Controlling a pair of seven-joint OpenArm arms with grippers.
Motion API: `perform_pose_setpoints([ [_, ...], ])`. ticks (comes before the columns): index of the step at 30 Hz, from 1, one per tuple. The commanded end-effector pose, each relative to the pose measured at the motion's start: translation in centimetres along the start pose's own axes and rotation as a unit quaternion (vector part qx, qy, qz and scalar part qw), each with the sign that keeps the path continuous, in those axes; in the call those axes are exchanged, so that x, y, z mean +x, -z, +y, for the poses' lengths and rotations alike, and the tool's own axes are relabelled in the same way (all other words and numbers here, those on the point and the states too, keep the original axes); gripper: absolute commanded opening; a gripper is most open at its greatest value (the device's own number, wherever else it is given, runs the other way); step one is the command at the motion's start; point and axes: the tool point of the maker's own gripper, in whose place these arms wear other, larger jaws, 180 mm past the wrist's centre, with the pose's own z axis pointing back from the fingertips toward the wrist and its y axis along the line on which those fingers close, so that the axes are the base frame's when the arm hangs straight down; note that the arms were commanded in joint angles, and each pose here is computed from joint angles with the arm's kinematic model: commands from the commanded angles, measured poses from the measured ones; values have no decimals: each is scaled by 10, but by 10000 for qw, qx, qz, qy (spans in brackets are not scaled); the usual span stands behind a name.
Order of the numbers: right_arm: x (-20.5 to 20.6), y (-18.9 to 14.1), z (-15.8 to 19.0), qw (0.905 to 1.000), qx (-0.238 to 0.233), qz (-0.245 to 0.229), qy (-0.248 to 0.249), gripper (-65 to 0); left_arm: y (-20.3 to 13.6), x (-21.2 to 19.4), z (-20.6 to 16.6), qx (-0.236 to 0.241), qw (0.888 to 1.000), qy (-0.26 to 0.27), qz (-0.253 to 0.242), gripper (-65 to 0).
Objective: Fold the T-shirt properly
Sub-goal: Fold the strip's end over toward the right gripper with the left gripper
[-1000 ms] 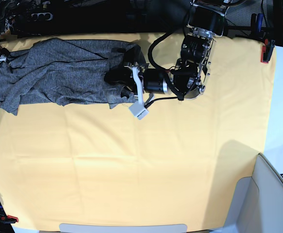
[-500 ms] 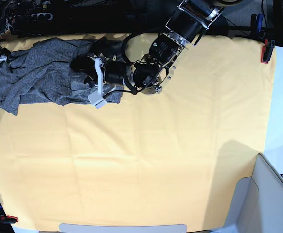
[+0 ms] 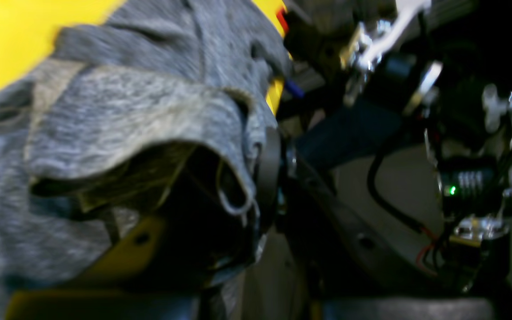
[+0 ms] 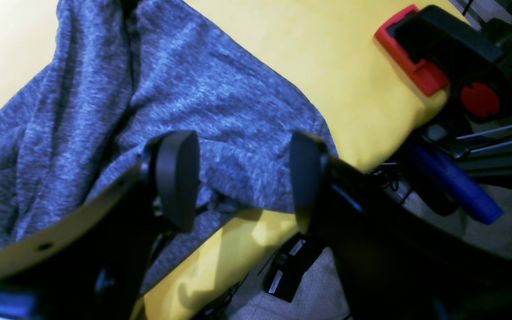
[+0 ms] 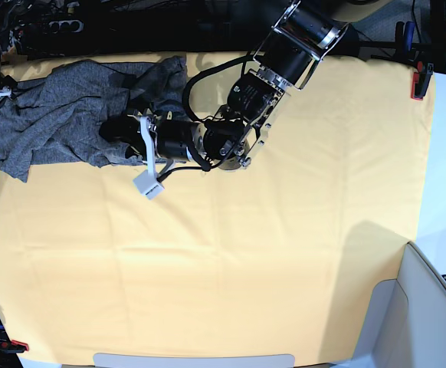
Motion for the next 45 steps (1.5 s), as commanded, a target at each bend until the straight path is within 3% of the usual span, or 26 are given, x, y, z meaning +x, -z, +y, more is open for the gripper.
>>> perform_pose_setpoints([
  [1, 15, -2, 0, 9997, 17, -237, -53, -323, -2, 21, -13, -194, 9993, 110, -303, -646],
  [16, 7, -2, 3, 9998, 49, -170, 28, -323, 31, -13, -44, -570, 9982, 150, 97, -646],
  [26, 2, 0, 2, 9999, 34, -108, 54, -323, 36, -8, -17, -323, 9994, -114, 33, -646],
  [36, -1, 2, 0, 9999, 24, -59, 80, -323, 37, -8, -19, -346, 9993, -111, 31, -638],
  [38, -1, 2, 0, 9999, 24, -59, 80, -323, 37, -7, -21, -367, 9993, -91, 21, -593],
  [42, -1, 2, 0, 9999, 24, -59, 80, -323, 34, 3, -35, -500, 9986, 116, -117, -410],
  [45, -3, 3, 0, 10000, 18, -31, 92, -323, 31, 9, -45, -568, 9979, 247, -215, -307],
])
